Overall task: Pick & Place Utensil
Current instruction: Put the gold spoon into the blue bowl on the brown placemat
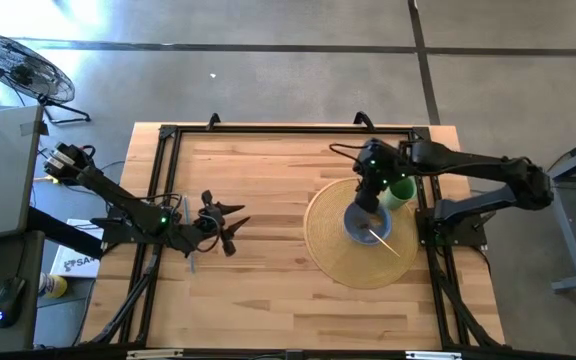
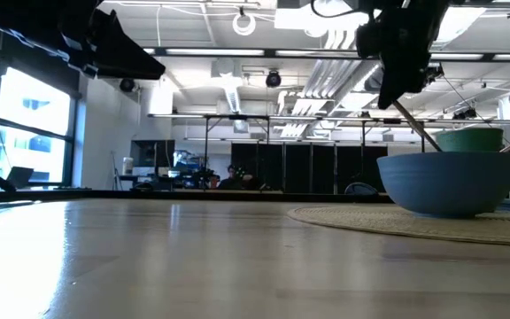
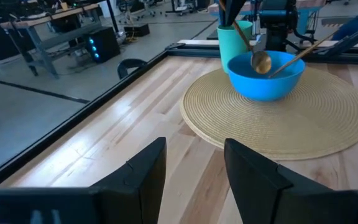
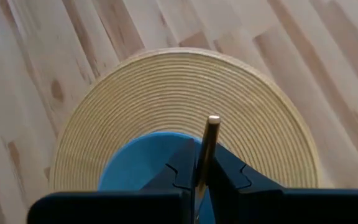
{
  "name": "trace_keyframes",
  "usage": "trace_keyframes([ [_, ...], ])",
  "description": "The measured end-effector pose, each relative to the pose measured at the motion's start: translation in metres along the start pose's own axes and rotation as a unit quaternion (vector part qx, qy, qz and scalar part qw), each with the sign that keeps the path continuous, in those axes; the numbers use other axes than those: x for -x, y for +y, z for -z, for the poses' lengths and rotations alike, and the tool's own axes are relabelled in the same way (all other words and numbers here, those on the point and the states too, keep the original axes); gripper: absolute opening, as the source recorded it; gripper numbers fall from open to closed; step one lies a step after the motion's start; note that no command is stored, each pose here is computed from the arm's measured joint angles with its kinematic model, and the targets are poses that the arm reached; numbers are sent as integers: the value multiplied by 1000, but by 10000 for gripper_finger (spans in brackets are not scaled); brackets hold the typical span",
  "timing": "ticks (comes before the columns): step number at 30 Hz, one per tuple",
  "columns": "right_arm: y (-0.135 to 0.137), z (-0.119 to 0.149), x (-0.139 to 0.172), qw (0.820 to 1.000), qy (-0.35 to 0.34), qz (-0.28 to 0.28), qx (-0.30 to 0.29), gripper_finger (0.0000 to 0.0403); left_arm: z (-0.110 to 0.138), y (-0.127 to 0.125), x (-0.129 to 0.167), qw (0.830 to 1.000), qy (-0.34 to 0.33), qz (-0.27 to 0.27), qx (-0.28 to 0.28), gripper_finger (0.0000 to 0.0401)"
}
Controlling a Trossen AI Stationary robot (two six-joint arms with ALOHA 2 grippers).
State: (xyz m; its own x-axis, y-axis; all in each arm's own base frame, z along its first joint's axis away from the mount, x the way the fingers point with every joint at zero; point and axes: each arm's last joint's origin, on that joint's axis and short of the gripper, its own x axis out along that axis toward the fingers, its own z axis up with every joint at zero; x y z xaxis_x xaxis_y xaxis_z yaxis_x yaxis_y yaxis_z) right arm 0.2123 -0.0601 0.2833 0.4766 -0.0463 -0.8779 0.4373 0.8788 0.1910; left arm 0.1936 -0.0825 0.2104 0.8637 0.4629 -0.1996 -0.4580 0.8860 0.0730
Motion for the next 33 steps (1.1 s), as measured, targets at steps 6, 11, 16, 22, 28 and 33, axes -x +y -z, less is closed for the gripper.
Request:
trace_keyframes([
  [6, 0, -3, -15, 999, 31, -7, -12, 13, 3, 1, 0, 1000, 10, -3, 3, 159],
  [11, 0, -7, -30, 999, 50, -6, -15, 13, 3, 1, 0, 1000, 12, 1, 6, 159],
  [16, 0, -11, -42, 998, 61, -8, -13, 13, 3, 0, 0, 1000, 14, 8, 7, 159],
  [22, 0, -15, -54, 998, 68, -7, -14, 13, 3, 0, 0, 1000, 14, 7, 7, 159],
  [28, -1, -18, -69, 997, 74, 1, -17, 18, 4, 0, 0, 1000, 15, 7, 9, 159],
  [33, -2, -20, -75, 997, 77, 9, -19, 20, 4, 0, 0, 1000, 16, 9, 8, 159],
])
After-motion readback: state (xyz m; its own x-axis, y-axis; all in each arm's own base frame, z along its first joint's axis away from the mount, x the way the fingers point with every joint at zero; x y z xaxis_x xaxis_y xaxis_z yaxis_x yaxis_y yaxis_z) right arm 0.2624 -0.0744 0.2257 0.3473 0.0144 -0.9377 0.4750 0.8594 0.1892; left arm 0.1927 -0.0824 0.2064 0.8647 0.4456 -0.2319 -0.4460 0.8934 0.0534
